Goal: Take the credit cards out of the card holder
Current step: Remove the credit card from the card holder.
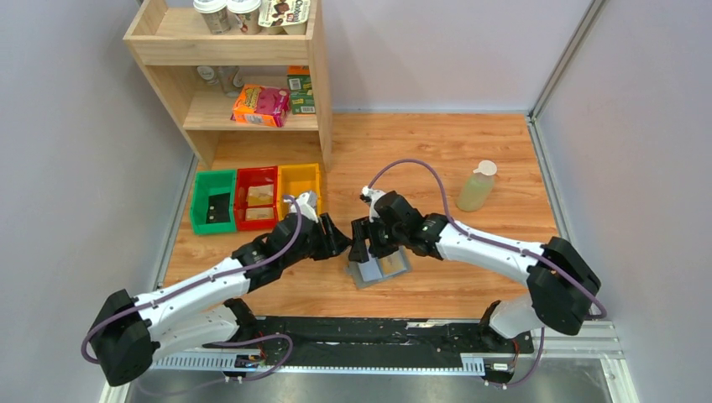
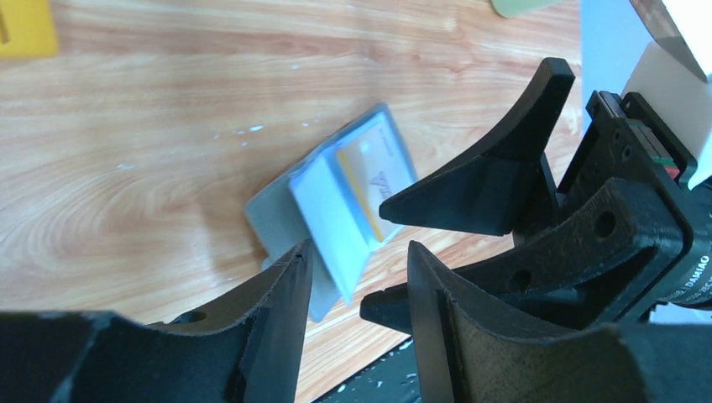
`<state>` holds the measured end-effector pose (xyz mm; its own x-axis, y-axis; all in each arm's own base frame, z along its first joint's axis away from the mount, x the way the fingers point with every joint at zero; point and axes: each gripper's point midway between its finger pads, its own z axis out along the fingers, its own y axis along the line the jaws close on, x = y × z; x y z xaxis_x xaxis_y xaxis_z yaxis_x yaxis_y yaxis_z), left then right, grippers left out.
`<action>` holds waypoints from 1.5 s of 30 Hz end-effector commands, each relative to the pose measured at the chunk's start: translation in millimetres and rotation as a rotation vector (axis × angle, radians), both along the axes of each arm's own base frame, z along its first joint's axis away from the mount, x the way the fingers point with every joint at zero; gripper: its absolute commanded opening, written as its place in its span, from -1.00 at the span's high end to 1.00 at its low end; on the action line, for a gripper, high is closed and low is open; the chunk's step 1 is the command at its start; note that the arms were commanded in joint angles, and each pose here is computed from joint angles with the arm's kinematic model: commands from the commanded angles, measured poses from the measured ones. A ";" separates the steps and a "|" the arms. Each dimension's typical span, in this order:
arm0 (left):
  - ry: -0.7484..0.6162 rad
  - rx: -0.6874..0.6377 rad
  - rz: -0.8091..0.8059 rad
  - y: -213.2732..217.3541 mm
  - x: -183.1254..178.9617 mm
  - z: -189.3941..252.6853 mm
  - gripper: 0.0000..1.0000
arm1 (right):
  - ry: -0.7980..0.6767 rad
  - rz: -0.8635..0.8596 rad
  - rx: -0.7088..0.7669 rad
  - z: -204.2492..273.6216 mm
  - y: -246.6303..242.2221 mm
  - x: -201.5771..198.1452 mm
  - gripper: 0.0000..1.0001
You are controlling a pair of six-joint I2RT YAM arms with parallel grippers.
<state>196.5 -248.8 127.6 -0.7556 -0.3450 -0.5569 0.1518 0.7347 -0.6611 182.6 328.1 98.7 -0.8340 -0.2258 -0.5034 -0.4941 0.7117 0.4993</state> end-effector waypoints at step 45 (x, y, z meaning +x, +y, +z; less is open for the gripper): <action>0.289 -0.131 -0.073 -76.8 -4.9 -109.3 0.02 | -0.050 -0.226 -0.134 -44.5 -88.1 41.6 0.35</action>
<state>197.7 -333.8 31.5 -0.8975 -0.3434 -0.2768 0.0138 0.6053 -0.7958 215.9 244.9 44.6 -0.8652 -0.1203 -0.4868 -0.3376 0.8575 0.3882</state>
